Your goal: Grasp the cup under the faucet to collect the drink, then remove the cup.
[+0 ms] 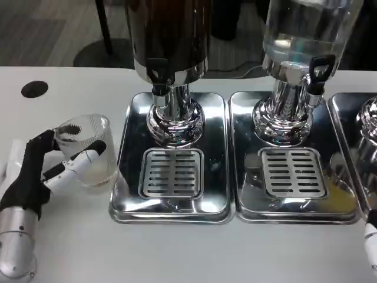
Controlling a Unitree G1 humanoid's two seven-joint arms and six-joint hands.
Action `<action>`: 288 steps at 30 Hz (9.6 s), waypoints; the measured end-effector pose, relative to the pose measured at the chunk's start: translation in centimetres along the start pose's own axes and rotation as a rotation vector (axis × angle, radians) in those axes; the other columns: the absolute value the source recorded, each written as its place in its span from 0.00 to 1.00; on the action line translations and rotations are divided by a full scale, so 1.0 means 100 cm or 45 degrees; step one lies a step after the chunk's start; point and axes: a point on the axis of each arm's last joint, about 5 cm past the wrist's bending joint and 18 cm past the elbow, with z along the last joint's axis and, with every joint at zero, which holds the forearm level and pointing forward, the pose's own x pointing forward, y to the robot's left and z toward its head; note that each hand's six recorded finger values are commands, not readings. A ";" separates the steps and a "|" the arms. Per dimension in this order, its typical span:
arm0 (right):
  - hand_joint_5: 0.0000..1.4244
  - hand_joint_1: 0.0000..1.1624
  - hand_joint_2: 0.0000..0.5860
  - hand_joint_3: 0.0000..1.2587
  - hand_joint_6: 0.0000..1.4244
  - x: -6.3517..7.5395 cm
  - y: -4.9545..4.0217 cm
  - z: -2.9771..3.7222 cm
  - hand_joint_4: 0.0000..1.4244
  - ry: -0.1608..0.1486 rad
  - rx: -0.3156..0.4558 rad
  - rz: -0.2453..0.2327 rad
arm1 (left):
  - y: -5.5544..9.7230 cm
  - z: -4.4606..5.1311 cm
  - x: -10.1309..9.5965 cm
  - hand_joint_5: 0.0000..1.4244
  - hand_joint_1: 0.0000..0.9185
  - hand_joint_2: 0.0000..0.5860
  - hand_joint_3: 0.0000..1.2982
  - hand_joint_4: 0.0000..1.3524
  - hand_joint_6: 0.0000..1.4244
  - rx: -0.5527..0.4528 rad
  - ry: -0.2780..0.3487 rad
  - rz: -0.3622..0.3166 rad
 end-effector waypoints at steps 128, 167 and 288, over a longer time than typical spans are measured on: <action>0.01 0.36 0.95 0.15 0.00 -0.006 0.0012 -0.0045 0.04 0.024 0.039 -0.010 | -0.049 0.0414 0.007 0.24 0.42 0.38 0.36 0.40 0.11 0.107 -0.271 -0.168; 0.02 0.37 0.96 0.15 0.00 -0.007 0.0000 -0.0053 0.04 0.015 0.060 -0.027 | -0.059 0.0432 0.004 0.20 0.32 0.32 0.23 0.19 0.10 0.139 -0.295 -0.222; 0.05 0.38 0.96 0.16 0.00 -0.015 0.0030 -0.0055 0.07 0.004 0.105 -0.049 | -0.018 0.1092 -0.007 0.16 0.19 0.11 0.17 0.22 0.05 -0.076 -0.570 -0.049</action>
